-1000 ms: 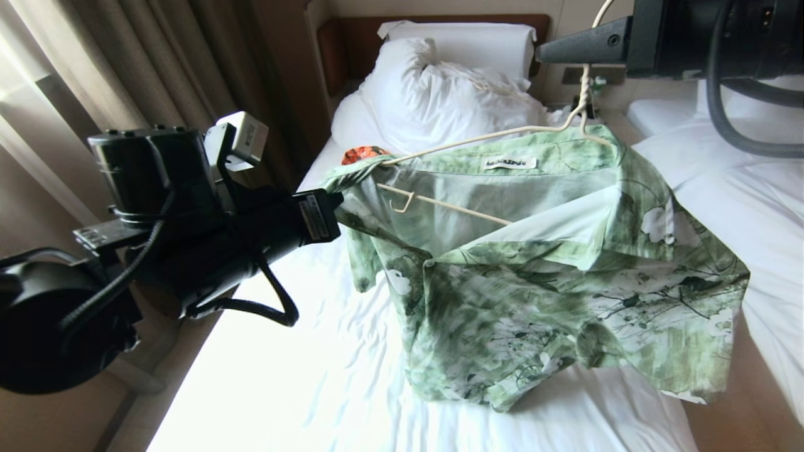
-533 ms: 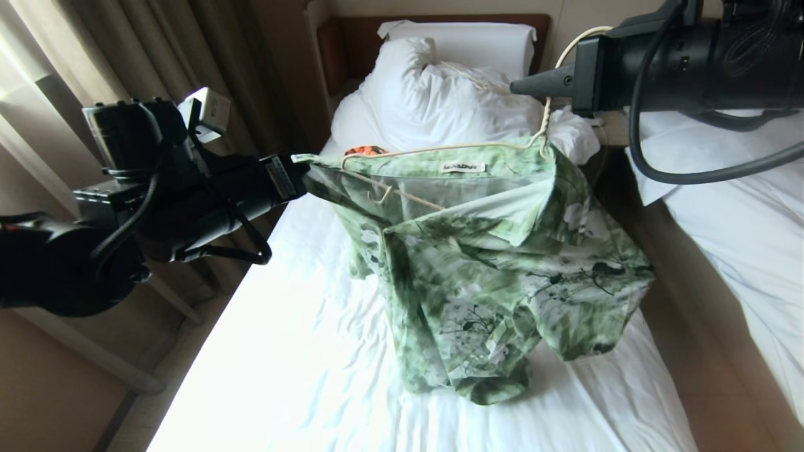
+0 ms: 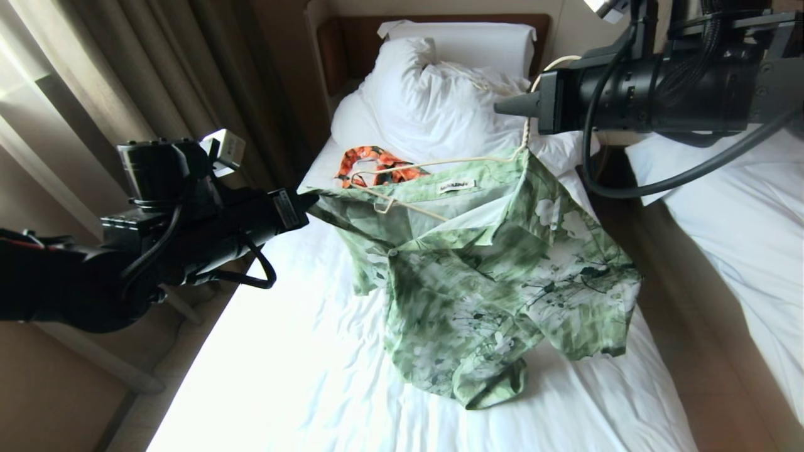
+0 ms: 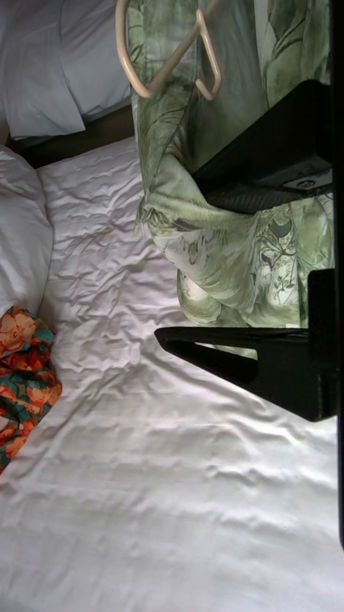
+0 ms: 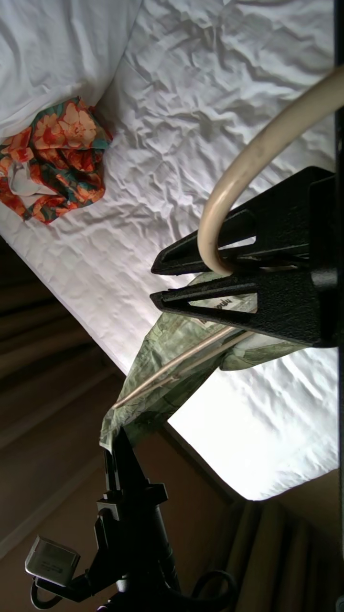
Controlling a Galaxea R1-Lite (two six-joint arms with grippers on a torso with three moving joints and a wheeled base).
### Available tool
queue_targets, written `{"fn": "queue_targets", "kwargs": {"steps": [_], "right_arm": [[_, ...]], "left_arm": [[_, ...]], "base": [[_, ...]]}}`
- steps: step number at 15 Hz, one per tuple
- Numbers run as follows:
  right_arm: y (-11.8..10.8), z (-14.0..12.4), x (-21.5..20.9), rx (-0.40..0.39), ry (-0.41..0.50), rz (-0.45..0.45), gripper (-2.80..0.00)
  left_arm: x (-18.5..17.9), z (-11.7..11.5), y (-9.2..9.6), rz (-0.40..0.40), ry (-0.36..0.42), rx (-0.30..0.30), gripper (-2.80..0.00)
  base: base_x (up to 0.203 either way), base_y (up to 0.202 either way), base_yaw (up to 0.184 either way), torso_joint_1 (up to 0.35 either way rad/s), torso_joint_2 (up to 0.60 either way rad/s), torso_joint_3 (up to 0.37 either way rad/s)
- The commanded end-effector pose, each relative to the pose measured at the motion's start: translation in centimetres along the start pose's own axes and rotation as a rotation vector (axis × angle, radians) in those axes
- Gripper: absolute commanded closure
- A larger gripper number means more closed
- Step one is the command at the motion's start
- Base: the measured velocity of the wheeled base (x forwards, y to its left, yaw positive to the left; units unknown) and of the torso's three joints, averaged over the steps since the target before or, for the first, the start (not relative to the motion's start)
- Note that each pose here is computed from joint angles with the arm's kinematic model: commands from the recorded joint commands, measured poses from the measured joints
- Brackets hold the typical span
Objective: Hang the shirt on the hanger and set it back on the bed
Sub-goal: Take the clothes hanger out of the clothes
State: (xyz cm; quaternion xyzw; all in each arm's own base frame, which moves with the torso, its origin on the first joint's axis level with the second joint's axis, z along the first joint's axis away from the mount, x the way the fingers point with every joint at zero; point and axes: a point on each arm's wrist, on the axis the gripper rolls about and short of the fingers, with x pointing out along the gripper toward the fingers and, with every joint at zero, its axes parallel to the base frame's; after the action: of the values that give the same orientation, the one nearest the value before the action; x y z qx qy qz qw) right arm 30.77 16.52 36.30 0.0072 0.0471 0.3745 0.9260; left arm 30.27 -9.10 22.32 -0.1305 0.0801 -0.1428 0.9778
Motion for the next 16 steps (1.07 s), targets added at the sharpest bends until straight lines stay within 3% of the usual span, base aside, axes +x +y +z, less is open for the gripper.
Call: {"fn": "queue_targets", "kwargs": {"steps": [1, 6, 11, 12, 13, 16], "right_arm": [[0.4, -1.1, 1.4, 0.007, 0.031, 0.005, 0.0], [1.1, -2.2, 3.4, 0.046, 0.03, -0.005, 0.0], [1.6, -2.7, 3.9, 0.053, 0.044, -0.029, 0.0], [1.6, -2.8, 3.8, 0.055, 0.048, -0.03, 0.0], [1.6, -2.8, 3.7, 0.057, 0.051, -0.03, 0.0], [1.5, -3.8, 3.9, 0.057, 0.034, -0.03, 0.0]], "left_arm": [[-0.1, -1.0, 0.4, 0.013, 0.03, -0.004, -2.8], [-1.1, -3.2, 1.9, 0.036, 0.058, -0.008, -2.8], [-3.5, -4.2, 1.6, -0.143, 0.148, -0.077, -2.8], [-3.6, -4.3, 1.7, -0.143, 0.152, -0.08, -2.8], [-3.7, -4.4, 1.9, -0.133, 0.152, -0.082, 0.0], [-5.2, -4.1, 2.8, -0.091, 0.133, -0.086, 0.0]], "base": [[0.0, 0.0, 0.0, 0.0, 0.0, 0.0], [0.0, 0.0, 0.0, 0.0, 0.0, 0.0], [0.0, 0.0, 0.0, 0.0, 0.0, 0.0], [0.0, 0.0, 0.0, 0.0, 0.0, 0.0], [0.0, 0.0, 0.0, 0.0, 0.0, 0.0], [0.0, 0.0, 0.0, 0.0, 0.0, 0.0]]}}
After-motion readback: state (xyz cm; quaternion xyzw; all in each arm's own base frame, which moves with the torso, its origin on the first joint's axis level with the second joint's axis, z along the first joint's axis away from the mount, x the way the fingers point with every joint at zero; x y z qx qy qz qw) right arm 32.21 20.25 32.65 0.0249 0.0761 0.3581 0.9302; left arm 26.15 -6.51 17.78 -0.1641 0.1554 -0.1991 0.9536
